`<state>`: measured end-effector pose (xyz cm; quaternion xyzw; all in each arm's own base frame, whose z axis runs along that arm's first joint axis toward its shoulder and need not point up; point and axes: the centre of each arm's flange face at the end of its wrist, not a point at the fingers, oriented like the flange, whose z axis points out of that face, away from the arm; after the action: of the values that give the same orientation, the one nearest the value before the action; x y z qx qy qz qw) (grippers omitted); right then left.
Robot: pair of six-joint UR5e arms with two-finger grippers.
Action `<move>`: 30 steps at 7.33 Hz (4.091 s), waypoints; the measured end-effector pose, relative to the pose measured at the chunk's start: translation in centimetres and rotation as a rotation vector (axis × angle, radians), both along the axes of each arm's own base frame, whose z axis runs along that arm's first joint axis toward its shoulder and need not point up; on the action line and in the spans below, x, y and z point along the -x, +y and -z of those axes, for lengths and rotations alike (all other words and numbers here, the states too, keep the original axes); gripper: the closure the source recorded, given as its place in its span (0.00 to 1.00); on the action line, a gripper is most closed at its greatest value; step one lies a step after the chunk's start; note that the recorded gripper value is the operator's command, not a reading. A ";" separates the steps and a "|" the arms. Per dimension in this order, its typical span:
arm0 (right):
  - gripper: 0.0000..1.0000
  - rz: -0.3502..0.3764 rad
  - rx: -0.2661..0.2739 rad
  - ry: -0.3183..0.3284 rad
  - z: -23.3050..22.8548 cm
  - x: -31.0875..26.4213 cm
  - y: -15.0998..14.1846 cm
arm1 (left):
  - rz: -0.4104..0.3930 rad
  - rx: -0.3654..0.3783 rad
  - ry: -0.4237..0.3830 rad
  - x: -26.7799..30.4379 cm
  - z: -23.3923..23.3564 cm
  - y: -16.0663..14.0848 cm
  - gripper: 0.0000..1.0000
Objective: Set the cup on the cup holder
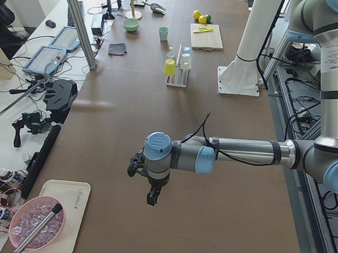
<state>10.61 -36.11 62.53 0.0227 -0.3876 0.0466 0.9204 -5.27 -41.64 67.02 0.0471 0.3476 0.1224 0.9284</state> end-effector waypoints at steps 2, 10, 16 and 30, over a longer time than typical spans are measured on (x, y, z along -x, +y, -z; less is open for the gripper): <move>0.00 0.000 -0.003 -0.012 0.1 0.1 0.0 | -0.001 -0.003 0.000 -0.1 0.1 -0.1 0.02; 0.00 0.067 -0.078 0.003 4.0 2.7 -2.1 | -0.001 -0.004 0.000 -0.1 0.2 -0.1 0.02; 0.00 0.489 -0.091 0.156 19.3 22.0 -13.0 | 0.003 0.021 -0.011 0.1 -1.0 0.7 0.02; 0.00 1.191 -0.028 0.491 28.0 54.6 -26.5 | -0.109 0.137 -0.056 -19.3 12.5 -24.9 0.02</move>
<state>-43.97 -62.60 34.56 -0.1743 -0.1123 -0.4841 0.8501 14.01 -66.50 54.49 -0.0390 0.3312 0.1502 0.9307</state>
